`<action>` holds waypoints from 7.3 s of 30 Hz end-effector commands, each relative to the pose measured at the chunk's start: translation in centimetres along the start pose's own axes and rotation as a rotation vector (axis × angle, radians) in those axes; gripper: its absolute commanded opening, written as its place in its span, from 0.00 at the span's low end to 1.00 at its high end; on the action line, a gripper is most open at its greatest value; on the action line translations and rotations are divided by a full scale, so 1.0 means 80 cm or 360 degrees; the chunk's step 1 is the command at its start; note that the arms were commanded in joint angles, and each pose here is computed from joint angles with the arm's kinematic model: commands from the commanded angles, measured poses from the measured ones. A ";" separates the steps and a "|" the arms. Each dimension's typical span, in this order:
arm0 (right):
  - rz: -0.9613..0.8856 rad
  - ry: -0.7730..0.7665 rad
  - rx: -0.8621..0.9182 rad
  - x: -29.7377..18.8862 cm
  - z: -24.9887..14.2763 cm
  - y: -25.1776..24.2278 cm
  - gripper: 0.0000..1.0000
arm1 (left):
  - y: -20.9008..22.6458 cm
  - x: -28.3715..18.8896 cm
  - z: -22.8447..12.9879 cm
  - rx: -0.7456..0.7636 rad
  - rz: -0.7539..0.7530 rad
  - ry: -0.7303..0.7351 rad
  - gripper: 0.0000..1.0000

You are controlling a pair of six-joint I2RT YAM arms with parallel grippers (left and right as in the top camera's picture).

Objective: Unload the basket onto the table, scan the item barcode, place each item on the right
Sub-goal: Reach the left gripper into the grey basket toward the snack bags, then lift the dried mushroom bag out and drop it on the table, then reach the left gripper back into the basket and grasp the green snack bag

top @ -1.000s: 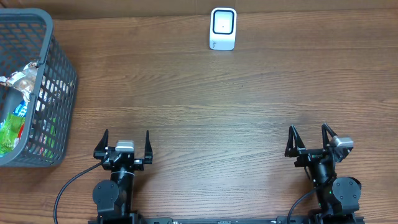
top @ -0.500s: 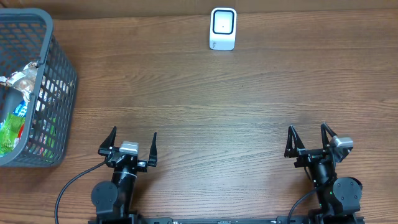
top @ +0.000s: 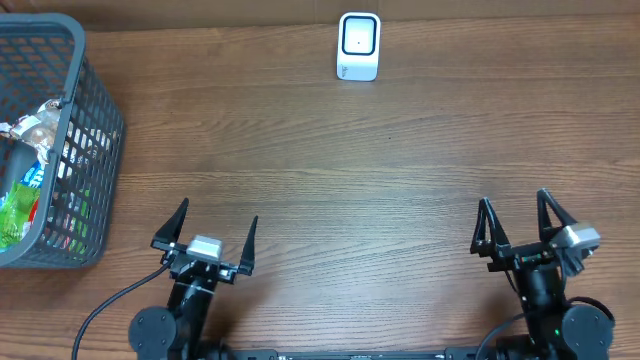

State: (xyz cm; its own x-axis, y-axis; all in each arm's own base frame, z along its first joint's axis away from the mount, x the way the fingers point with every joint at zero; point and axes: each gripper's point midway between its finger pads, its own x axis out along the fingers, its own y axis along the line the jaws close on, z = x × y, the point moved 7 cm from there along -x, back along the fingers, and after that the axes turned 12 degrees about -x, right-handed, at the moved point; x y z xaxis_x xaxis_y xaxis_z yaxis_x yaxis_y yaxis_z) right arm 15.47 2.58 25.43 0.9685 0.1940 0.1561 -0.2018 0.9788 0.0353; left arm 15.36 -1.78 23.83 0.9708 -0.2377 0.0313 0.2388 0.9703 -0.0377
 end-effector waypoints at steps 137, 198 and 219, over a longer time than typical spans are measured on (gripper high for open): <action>0.0401 0.1273 0.0128 0.221 0.124 0.021 1.00 | 0.175 0.171 0.263 -0.0767 0.0546 0.1201 0.04; 0.0405 0.1238 0.0115 0.225 0.127 0.020 1.00 | 0.401 0.022 0.143 -0.1620 0.2150 0.1379 1.00; 0.0405 0.1237 0.0115 0.225 0.127 0.020 1.00 | 0.443 0.011 -0.109 -0.1883 0.2164 0.1507 1.00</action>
State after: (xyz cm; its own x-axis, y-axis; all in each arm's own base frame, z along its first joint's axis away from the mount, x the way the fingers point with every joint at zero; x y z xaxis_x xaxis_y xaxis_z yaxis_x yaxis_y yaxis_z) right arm 31.16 6.87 37.28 0.6950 0.4220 -0.5821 -0.4060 0.8986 0.1667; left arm 25.56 32.83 16.21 0.1518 0.1606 -0.9753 -0.9809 0.1459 -0.1287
